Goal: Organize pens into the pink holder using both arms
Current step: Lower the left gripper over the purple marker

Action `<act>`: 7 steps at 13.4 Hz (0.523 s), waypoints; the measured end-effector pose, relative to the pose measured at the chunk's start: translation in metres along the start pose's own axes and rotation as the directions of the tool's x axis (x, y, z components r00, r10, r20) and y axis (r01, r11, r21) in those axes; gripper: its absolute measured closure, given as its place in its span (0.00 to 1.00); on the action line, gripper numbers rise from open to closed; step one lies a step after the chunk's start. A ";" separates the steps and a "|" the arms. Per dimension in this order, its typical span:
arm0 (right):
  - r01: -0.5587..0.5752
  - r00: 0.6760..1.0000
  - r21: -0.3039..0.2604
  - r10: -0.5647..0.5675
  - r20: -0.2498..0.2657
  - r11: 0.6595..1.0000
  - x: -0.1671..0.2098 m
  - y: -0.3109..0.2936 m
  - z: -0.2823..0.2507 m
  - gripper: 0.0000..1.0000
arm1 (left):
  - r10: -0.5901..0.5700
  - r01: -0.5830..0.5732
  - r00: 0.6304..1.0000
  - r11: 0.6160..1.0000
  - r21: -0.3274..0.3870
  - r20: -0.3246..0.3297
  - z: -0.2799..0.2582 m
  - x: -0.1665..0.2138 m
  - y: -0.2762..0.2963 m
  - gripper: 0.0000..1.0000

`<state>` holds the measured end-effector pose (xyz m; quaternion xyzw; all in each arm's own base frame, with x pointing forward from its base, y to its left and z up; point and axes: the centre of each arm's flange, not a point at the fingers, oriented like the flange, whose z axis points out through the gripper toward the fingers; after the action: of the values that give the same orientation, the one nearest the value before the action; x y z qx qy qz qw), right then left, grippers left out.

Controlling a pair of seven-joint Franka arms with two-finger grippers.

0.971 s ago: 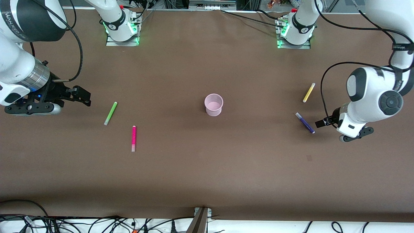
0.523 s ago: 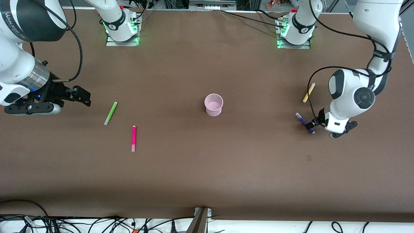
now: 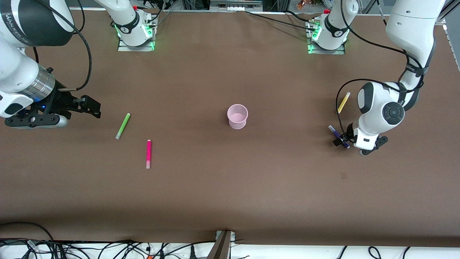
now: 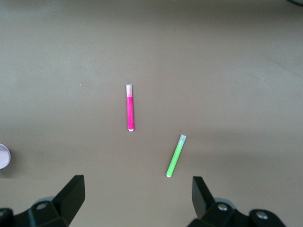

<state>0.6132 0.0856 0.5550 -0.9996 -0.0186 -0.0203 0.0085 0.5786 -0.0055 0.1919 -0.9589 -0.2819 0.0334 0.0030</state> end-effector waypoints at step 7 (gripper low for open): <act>0.000 1.000 0.000 0.000 0.000 1.000 0.000 0.000 0.000 0.00 | -0.002 0.002 1.000 1.000 0.004 0.008 0.020 0.000 -0.001 0.08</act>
<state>0.6132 0.0856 0.5550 -0.9996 -0.0186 -0.0203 0.0085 0.5764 -0.0051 0.1718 -0.9584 -0.2829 0.0379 0.0038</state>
